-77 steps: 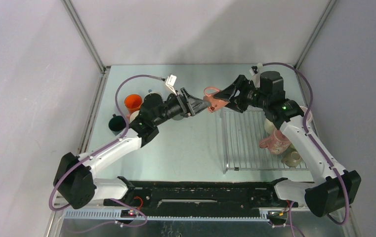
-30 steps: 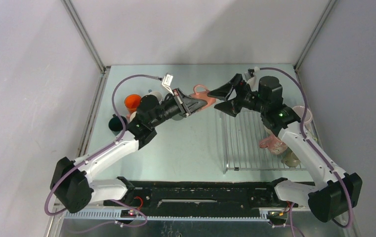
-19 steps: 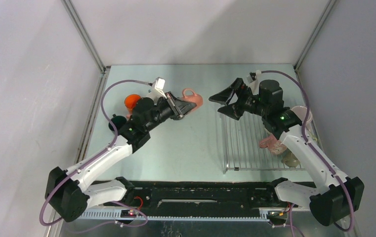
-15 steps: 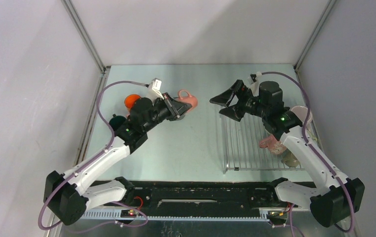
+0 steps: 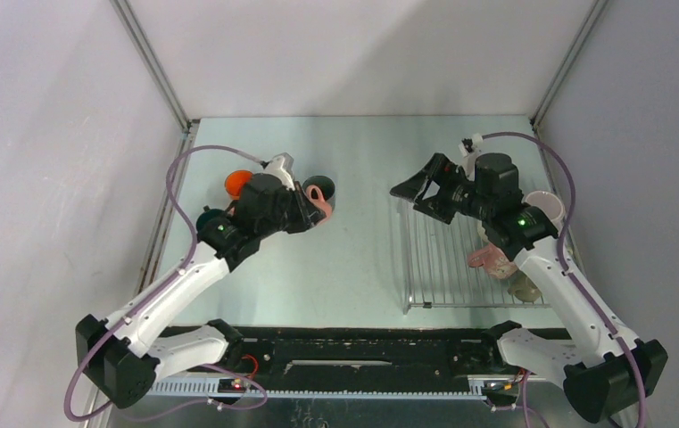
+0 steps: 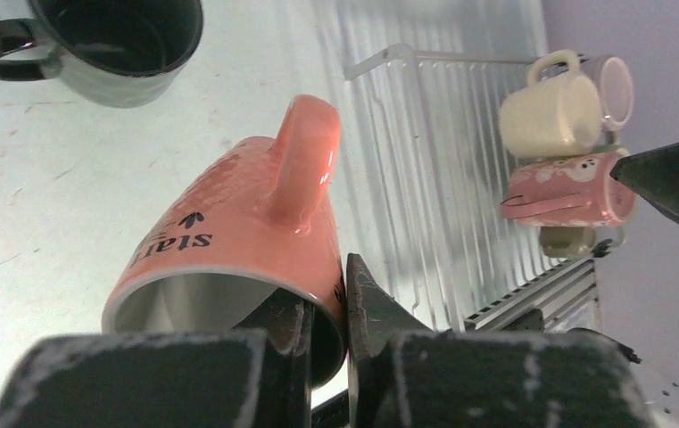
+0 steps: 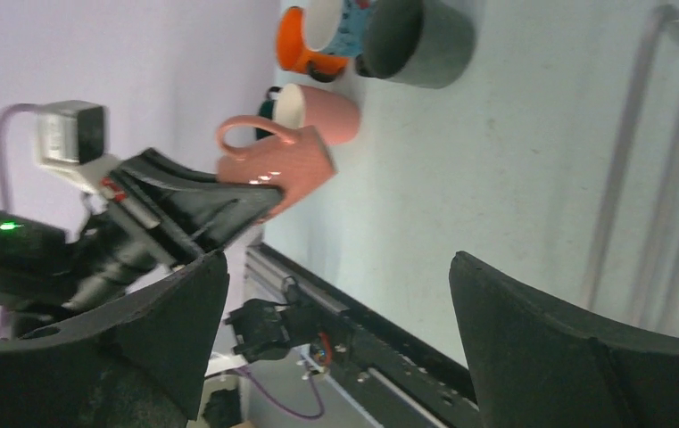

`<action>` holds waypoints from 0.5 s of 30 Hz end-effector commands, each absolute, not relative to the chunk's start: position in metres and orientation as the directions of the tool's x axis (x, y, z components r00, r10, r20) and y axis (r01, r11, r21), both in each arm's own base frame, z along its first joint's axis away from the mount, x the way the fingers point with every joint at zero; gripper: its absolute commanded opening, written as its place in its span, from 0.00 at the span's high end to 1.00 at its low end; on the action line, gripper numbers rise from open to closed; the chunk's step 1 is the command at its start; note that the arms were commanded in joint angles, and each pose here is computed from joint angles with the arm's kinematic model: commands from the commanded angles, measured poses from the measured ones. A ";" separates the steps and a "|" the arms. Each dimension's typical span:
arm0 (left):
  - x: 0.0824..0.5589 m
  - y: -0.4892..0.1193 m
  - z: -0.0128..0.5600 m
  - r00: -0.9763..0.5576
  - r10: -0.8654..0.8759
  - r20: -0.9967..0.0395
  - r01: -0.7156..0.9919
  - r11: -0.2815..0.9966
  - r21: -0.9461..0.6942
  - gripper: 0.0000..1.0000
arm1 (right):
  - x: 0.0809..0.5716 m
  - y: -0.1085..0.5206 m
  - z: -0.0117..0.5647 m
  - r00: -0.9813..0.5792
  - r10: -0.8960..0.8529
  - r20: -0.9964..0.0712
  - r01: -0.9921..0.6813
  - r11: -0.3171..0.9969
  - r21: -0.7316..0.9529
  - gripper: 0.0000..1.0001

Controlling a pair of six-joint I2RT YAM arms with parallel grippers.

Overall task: Unload the cups from the dish rack
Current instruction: Place the cup at the center of the board.

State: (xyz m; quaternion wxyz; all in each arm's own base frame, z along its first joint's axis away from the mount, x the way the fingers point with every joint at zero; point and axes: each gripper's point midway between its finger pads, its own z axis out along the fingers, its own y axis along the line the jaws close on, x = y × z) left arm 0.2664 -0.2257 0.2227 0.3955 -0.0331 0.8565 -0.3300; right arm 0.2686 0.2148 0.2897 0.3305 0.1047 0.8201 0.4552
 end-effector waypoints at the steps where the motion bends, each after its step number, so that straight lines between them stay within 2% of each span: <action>1: 0.271 -0.207 0.250 -0.652 -0.240 -0.719 0.215 0.851 -0.479 1.00 | 0.268 0.188 0.273 -0.709 0.437 -0.554 -0.122 0.698 0.706 0.00; 8: 0.267 -0.188 0.208 -0.752 -0.091 -0.653 0.156 0.938 -0.309 1.00 | 0.268 0.172 0.257 -0.689 0.391 -0.611 -0.099 0.784 0.613 0.00; 15: 0.280 -0.175 0.176 -0.804 -0.026 -0.594 0.090 0.982 -0.164 1.00 | 0.265 0.171 0.247 -0.700 0.356 -0.619 -0.091 0.815 0.572 0.00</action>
